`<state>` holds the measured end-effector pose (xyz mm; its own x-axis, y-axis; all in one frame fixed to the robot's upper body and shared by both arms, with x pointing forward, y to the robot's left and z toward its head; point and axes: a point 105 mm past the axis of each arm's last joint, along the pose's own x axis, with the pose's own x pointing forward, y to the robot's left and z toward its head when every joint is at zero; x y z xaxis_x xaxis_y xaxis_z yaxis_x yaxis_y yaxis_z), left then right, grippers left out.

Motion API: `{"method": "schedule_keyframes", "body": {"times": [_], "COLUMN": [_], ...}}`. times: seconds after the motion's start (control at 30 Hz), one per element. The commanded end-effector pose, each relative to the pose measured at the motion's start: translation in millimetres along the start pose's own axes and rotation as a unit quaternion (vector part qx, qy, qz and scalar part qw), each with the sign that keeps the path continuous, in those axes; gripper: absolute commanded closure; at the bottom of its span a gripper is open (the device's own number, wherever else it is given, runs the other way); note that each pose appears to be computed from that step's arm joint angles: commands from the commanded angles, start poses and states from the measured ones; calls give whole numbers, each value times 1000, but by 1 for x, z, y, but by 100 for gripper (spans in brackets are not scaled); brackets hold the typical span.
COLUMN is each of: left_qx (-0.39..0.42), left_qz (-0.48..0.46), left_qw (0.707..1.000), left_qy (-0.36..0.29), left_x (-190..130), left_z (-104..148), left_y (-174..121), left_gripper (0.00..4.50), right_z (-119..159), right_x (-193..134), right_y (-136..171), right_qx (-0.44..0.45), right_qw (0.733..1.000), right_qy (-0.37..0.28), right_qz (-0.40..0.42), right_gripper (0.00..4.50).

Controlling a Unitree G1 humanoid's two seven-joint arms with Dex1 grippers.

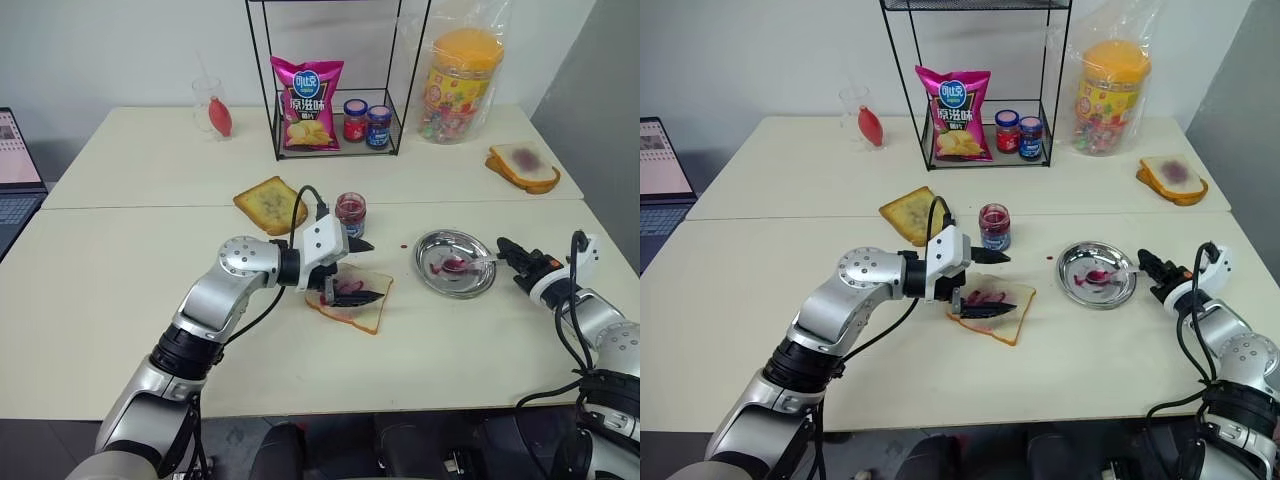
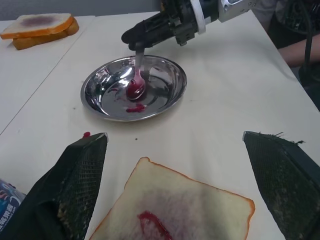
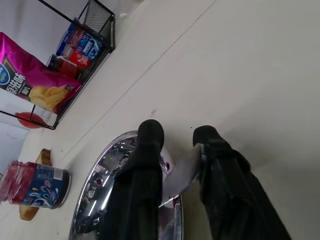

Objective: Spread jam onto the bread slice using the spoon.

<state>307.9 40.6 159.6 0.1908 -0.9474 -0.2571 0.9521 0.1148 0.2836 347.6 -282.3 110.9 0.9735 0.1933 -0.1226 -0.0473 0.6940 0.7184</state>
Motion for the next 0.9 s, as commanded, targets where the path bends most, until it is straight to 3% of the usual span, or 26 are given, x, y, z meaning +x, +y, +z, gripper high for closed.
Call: {"method": "schedule_keyframes", "body": {"times": [0.03, 0.4, 0.63, 0.8, 0.9], "left_qx": [30, 30, 36, 34, 1], "left_qz": [-1, 4, 23, 93, 131], "left_qw": [999, 999, 999, 995, 991], "left_qy": [-15, -15, -15, -22, -15], "left_x": [1, -2, -9, -44, -78], "left_z": [15, 15, 16, 24, 23], "left_y": [1, 1, 8, 34, 42], "left_gripper": [0, 0, 0, 0, 0], "right_z": [15, 11, 20, 47, 65], "right_x": [0, 1, -3, -26, -42], "right_y": [4, 3, 3, 9, 10], "right_qx": [-6, -17, -42, -159, -270], "right_qw": [1000, 1000, 999, 987, 962], "right_qy": [-24, -11, -14, -7, 18], "right_qz": [12, 13, 4, -13, -46], "right_gripper": [233, 1, 1, 1, 1]}}
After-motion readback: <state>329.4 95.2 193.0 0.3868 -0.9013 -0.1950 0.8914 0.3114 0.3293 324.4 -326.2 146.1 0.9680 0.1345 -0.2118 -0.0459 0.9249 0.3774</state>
